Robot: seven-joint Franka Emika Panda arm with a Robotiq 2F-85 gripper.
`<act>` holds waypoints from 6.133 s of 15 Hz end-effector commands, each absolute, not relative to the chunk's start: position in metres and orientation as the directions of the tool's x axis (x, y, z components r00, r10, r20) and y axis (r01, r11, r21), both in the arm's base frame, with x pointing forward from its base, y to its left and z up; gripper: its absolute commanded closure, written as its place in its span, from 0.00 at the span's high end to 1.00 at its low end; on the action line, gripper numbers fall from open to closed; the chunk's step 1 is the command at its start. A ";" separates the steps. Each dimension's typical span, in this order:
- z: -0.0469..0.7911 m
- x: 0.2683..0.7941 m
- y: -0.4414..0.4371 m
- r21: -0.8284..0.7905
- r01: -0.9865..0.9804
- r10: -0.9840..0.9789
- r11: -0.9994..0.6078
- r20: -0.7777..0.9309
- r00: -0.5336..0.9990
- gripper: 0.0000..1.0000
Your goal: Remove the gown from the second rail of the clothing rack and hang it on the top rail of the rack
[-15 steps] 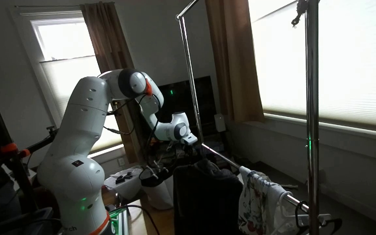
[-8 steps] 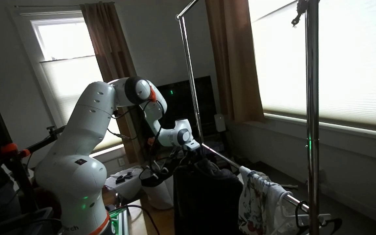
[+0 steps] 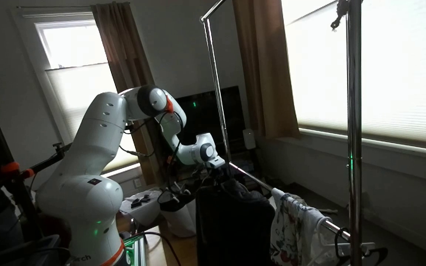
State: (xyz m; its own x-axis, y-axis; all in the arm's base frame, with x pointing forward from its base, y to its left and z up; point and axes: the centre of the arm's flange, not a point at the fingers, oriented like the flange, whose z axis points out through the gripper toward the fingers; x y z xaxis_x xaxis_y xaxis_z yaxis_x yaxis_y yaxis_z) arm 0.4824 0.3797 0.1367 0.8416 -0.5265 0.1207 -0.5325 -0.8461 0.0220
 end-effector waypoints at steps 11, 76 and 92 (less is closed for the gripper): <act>0.308 0.402 0.347 -0.066 -0.401 -0.396 -0.914 0.367 0.842 0.02; 0.906 0.336 0.269 0.170 -0.148 0.107 -0.974 0.927 0.359 0.01; 0.856 0.394 0.309 0.188 0.024 0.172 -0.982 0.825 0.539 0.31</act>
